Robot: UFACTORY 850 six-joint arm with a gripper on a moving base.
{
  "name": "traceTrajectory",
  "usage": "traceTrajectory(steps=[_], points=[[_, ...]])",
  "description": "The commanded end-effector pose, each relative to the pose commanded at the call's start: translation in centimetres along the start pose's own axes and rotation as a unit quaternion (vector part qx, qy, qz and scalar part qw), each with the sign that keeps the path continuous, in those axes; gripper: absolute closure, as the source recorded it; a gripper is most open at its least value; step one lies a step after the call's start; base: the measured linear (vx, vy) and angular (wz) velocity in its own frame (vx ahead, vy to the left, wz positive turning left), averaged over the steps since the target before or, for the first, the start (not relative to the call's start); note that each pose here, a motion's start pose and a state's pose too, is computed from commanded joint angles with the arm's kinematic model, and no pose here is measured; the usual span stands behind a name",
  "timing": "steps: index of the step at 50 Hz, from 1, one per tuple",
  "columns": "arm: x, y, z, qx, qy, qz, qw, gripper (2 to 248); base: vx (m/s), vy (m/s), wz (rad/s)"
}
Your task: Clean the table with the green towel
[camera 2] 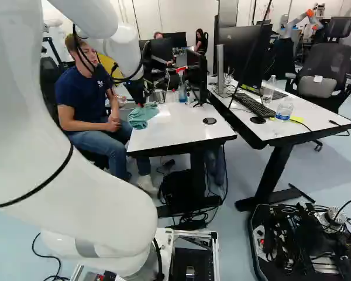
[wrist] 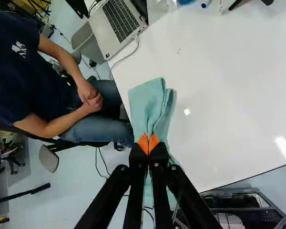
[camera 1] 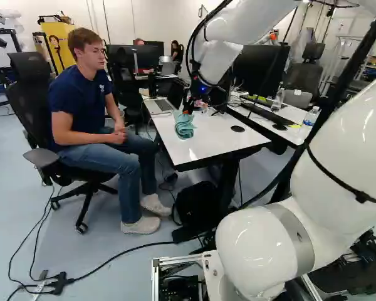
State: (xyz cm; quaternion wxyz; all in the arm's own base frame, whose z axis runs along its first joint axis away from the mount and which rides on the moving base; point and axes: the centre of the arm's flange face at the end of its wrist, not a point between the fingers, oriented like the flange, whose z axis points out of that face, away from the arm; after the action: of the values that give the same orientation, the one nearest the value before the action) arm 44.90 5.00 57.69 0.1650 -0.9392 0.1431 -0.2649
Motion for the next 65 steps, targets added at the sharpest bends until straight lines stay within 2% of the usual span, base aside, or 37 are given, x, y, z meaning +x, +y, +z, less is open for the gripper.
traceTrajectory(steps=[65], points=[[12.1,1.8,5.9,-0.019,0.025,0.036,0.9989,229,0.000,0.000,0.000]])
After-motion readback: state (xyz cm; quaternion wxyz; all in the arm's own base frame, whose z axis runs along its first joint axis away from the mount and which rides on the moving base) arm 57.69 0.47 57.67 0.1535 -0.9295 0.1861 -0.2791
